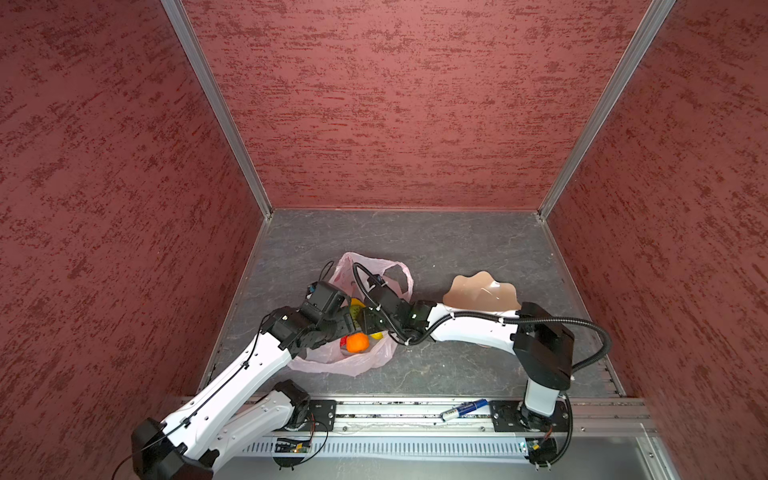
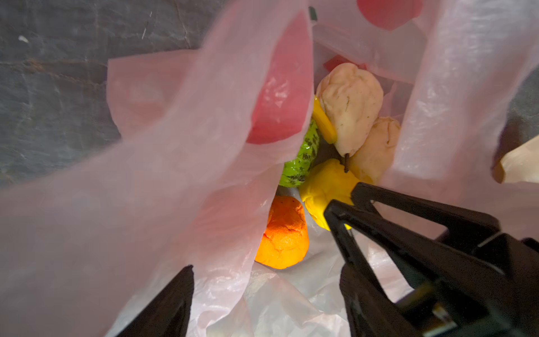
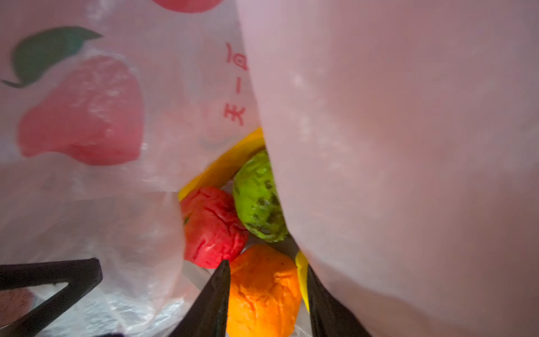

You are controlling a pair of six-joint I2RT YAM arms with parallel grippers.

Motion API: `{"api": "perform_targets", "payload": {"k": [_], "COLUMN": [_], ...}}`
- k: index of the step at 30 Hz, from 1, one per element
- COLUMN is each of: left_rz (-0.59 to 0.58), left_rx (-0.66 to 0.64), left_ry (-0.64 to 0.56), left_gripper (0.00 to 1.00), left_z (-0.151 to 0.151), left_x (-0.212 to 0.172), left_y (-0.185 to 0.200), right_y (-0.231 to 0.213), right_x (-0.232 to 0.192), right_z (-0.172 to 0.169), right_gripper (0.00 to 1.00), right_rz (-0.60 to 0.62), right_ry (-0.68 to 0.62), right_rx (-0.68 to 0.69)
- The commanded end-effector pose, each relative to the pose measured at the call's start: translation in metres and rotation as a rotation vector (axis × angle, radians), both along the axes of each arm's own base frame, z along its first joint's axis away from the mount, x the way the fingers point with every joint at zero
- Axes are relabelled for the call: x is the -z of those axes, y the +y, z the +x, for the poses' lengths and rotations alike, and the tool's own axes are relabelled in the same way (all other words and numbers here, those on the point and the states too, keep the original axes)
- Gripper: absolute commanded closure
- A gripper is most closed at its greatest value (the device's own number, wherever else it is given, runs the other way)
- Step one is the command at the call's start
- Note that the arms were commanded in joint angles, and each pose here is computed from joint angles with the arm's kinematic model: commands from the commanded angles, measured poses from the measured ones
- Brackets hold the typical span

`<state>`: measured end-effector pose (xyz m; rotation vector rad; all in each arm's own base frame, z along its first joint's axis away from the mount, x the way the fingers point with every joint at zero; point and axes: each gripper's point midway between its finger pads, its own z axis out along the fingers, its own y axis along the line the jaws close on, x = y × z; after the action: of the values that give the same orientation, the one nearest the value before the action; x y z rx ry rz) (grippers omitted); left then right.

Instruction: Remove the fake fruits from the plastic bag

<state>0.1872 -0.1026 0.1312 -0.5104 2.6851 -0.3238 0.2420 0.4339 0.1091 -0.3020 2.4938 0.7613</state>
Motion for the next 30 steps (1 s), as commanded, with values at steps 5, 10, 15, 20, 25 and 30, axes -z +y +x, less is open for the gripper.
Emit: {"api": "perform_targets", "payload": {"k": [5, 10, 15, 20, 25, 30], "left_rz": [-0.038, -0.019, 0.009, 0.045, 0.089, 0.136], "left_rx": [-0.038, -0.045, -0.05, -0.059, -0.067, -0.069], "left_ry": [-0.013, 0.003, 0.017, 0.044, 0.063, 0.082], "left_gripper": [0.18, 0.1, 0.04, 0.01, 0.01, 0.01], "left_z": [0.004, 0.002, -0.002, -0.005, -0.005, -0.003], "left_x": [0.007, 0.015, 0.019, 0.025, 0.029, 0.033], "left_y": [-0.002, 0.002, 0.007, 0.012, 0.018, 0.022], "right_y": [-0.049, -0.067, -0.084, -0.108, -0.137, -0.159], "right_x": [-0.012, -0.013, -0.004, 0.011, 0.026, 0.035], "right_z": [0.019, 0.019, 0.016, 0.011, 0.002, -0.002], "right_gripper": [0.56, 0.55, 0.55, 0.55, 0.55, 0.55], "right_rz": [-0.083, -0.128, -0.174, -0.215, -0.263, -0.282], "right_ry": [-0.065, -0.074, -0.063, -0.037, -0.01, 0.002], "right_rx": [0.202, 0.248, 0.282, 0.318, 0.345, 0.375]}}
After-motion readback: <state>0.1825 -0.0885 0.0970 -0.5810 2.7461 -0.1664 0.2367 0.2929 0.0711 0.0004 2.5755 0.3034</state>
